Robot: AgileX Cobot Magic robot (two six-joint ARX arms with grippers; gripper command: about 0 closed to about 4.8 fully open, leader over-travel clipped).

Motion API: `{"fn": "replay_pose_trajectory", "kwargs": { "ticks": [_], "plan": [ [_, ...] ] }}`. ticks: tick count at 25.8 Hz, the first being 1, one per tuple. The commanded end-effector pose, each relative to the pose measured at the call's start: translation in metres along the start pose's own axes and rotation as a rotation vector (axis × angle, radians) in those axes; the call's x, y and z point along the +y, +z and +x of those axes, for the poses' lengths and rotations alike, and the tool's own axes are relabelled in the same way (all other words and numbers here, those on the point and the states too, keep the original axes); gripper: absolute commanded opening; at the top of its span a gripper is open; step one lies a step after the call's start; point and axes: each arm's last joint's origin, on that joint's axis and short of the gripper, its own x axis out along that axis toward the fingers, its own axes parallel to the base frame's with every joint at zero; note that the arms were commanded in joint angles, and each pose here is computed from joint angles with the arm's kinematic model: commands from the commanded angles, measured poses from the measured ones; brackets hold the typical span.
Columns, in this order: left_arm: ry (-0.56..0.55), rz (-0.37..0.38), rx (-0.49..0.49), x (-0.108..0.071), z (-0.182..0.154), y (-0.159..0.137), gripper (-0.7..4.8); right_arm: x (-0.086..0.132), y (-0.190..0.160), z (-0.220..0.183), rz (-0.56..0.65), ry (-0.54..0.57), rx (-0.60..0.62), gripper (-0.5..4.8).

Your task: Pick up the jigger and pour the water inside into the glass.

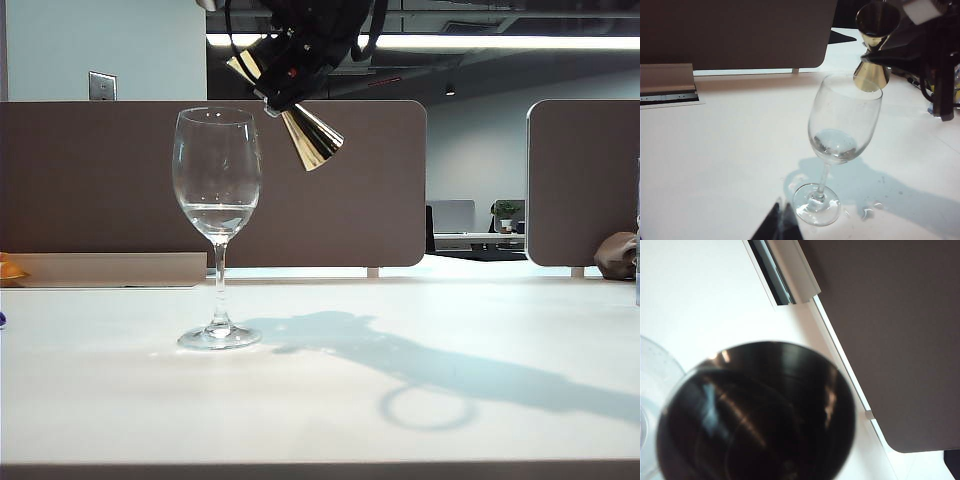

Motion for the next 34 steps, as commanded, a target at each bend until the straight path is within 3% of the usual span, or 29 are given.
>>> {"fn": "replay_pose_trajectory", "kwargs": {
  "ticks": [1, 34],
  "plan": [
    [0.003, 0.015, -0.021, -0.0004, -0.0008, 0.0043, -0.06, -0.0038, 0.0023, -0.0025, -0.011, -0.028, -0.002, -0.01],
    [0.004, 0.020, 0.013, -0.0002, -0.0008, 0.0007, -0.06, -0.0065, 0.0022, -0.0028, -0.289, -0.094, 0.057, -0.01]
  ]
}}
